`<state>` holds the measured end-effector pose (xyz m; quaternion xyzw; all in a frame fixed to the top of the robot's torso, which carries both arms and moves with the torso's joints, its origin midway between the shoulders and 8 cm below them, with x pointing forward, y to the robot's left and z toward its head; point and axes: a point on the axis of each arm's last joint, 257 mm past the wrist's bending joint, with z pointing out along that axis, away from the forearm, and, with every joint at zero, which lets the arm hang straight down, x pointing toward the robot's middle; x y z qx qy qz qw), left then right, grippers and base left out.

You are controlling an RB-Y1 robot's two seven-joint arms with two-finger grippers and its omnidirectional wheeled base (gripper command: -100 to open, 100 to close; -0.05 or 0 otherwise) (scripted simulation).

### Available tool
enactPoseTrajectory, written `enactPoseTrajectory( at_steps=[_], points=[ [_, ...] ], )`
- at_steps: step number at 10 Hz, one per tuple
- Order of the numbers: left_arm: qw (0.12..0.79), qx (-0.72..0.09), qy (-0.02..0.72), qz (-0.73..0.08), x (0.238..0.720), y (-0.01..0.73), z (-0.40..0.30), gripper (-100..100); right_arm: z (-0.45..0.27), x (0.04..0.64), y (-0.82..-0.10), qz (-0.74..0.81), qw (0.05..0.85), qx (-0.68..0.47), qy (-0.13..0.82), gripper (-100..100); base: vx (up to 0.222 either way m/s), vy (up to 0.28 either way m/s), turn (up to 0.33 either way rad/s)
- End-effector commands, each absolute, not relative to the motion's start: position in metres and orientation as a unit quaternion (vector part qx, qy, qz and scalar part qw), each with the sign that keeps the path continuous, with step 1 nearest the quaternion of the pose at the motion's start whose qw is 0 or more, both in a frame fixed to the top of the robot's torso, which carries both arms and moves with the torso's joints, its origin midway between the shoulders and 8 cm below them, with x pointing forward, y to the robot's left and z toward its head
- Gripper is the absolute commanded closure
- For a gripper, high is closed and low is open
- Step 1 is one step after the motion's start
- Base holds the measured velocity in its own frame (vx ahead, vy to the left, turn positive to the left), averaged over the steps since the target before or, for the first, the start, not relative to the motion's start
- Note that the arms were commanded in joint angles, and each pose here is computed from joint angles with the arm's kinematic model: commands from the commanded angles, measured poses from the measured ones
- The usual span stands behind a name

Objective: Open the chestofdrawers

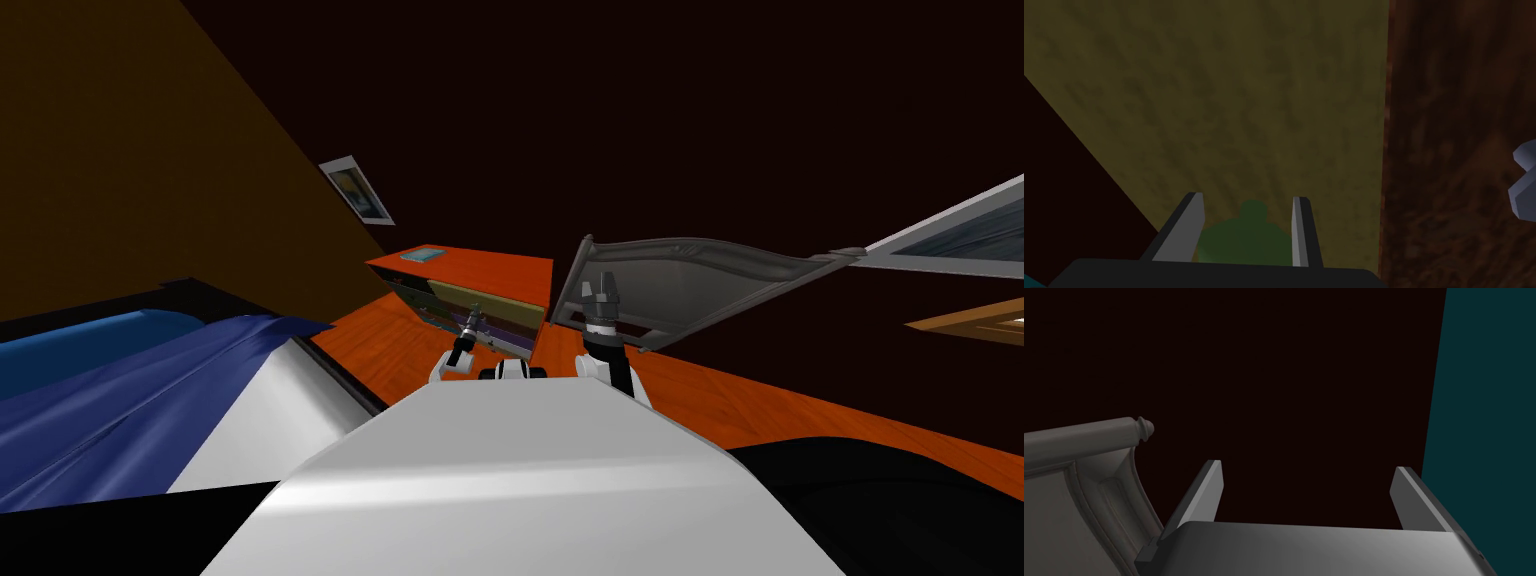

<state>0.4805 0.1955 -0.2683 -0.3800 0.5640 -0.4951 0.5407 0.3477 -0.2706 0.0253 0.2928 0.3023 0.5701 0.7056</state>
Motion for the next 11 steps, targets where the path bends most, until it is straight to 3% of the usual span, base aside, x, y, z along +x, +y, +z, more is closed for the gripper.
enactPoseTrajectory(
  at_steps=[1, 11],
  points=[
    [0.536, -0.382, 0.568, -0.494, 0.477, 0.196, -0.270, 100, 0.025, 0.348, -0.271, 0.570, 0.706, 0.293, 0.302, 0, -0.185, 0.073, 0.010],
    [0.529, -0.379, 0.574, -0.496, 0.462, 0.195, -0.274, 100, 0.025, 0.348, -0.271, 0.570, 0.706, 0.293, 0.302, 0, -0.151, 0.058, 0.019]
  ],
)
